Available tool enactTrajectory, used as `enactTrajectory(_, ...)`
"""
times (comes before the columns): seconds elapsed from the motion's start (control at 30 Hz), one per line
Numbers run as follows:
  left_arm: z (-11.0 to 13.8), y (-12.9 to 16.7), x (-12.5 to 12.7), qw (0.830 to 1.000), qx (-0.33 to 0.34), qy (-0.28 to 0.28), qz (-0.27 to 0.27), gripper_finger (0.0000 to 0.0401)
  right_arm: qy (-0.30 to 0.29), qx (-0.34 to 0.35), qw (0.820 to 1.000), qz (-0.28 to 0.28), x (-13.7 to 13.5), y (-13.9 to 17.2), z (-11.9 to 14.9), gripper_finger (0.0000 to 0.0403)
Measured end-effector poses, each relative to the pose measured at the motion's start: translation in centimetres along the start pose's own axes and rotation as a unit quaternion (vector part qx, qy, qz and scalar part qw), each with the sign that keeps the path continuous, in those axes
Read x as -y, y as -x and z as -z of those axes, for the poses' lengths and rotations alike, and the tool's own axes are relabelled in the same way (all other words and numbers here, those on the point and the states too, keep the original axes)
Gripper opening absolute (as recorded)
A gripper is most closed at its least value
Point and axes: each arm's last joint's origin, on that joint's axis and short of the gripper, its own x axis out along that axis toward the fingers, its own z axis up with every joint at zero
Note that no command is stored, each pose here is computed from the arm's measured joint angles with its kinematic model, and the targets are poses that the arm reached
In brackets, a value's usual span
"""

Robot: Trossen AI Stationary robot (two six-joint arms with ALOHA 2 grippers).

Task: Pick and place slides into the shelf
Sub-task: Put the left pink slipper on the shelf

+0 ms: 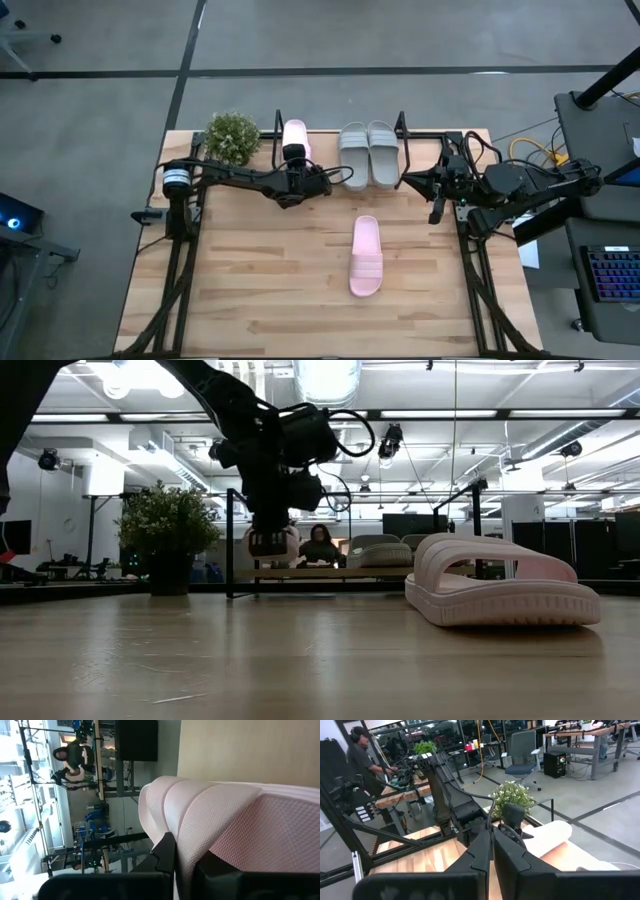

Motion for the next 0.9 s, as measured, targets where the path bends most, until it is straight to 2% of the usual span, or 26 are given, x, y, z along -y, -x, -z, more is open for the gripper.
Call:
enactTrajectory(0.17, -0.3, -0.2, -0.2, 1.000, 0.009, 0.018, 0.003, 0.0000, 0.000, 0.000, 1.000, 0.000, 0.0, 0.0, 0.0, 0.0013)
enactTrajectory(0.47, -0.5, -0.6, -0.5, 1.000, 0.016, 0.006, 0.003, 0.0000, -0.002, 0.000, 1.000, 0.000, 0.0, 0.0, 0.0, 0.0013)
enactTrajectory(0.9, 1.2, -1.0, 0.7, 1.000, 0.002, -0.023, 0.014, 0.0000, -0.001, 0.001, 1.000, 0.000, 0.0, 0.0, 0.0, 0.0013)
